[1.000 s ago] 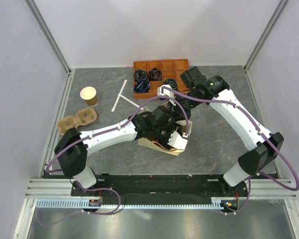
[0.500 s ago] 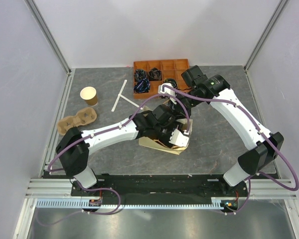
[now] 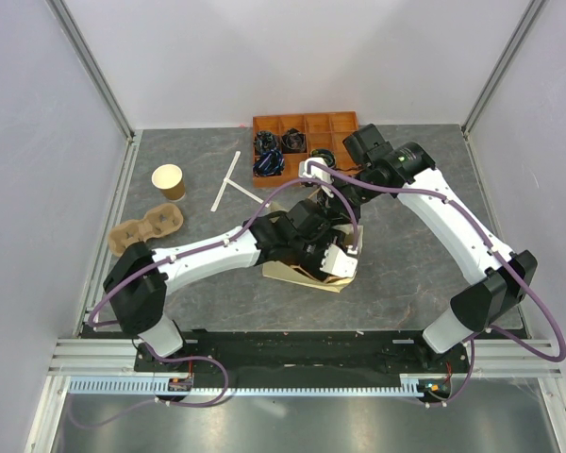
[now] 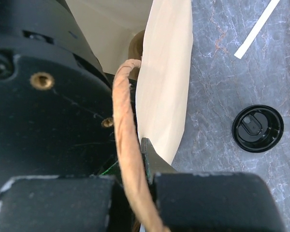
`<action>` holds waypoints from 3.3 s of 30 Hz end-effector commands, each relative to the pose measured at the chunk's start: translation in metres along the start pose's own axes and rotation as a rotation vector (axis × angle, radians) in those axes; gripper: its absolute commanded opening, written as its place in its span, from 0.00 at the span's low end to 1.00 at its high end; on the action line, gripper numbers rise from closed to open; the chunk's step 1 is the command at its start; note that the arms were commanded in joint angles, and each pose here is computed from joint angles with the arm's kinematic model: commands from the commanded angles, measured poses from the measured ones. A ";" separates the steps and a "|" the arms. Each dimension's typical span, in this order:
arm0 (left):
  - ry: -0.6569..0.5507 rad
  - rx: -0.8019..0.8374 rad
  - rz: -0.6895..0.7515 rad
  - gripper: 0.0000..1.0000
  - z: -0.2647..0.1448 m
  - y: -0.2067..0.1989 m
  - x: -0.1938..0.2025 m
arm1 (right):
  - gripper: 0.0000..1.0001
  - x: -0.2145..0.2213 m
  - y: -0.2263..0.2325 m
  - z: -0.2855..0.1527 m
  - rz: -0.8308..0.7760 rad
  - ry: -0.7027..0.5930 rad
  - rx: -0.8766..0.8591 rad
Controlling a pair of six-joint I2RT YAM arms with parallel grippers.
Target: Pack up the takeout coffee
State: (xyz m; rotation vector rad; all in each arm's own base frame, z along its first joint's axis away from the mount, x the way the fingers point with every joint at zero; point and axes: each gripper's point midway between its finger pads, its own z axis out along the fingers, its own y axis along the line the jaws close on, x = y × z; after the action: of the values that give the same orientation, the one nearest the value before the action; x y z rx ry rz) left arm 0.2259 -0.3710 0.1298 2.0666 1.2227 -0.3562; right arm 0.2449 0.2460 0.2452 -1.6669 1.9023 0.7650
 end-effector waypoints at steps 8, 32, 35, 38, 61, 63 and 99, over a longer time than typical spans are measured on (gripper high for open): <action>0.089 -0.063 -0.101 0.93 -0.014 0.004 0.023 | 0.00 0.025 0.031 0.012 0.084 0.086 -0.135; -0.015 -0.187 -0.135 1.00 -0.047 0.030 -0.006 | 0.00 0.029 0.029 0.016 0.077 0.114 -0.126; -0.024 -0.192 -0.139 1.00 -0.050 0.033 -0.007 | 0.00 0.029 0.029 0.017 0.071 0.117 -0.126; -0.032 -0.195 -0.147 1.00 -0.052 0.035 -0.009 | 0.00 0.029 0.028 0.016 0.072 0.119 -0.119; -0.072 -0.235 -0.145 1.00 -0.075 0.043 -0.017 | 0.00 0.031 0.024 0.018 0.063 0.146 -0.096; -0.082 -0.254 -0.137 1.00 -0.078 0.045 -0.019 | 0.00 0.031 0.024 0.017 0.062 0.147 -0.094; -0.055 -0.249 -0.046 0.93 -0.069 0.025 -0.007 | 0.00 0.017 -0.002 0.011 0.136 0.086 0.011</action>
State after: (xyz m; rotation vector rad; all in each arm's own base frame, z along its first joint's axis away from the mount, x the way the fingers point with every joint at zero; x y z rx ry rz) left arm 0.2073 -0.3315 0.1398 1.9658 1.3184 -0.3785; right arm 0.2437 0.2823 0.2547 -1.6149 1.8425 0.9007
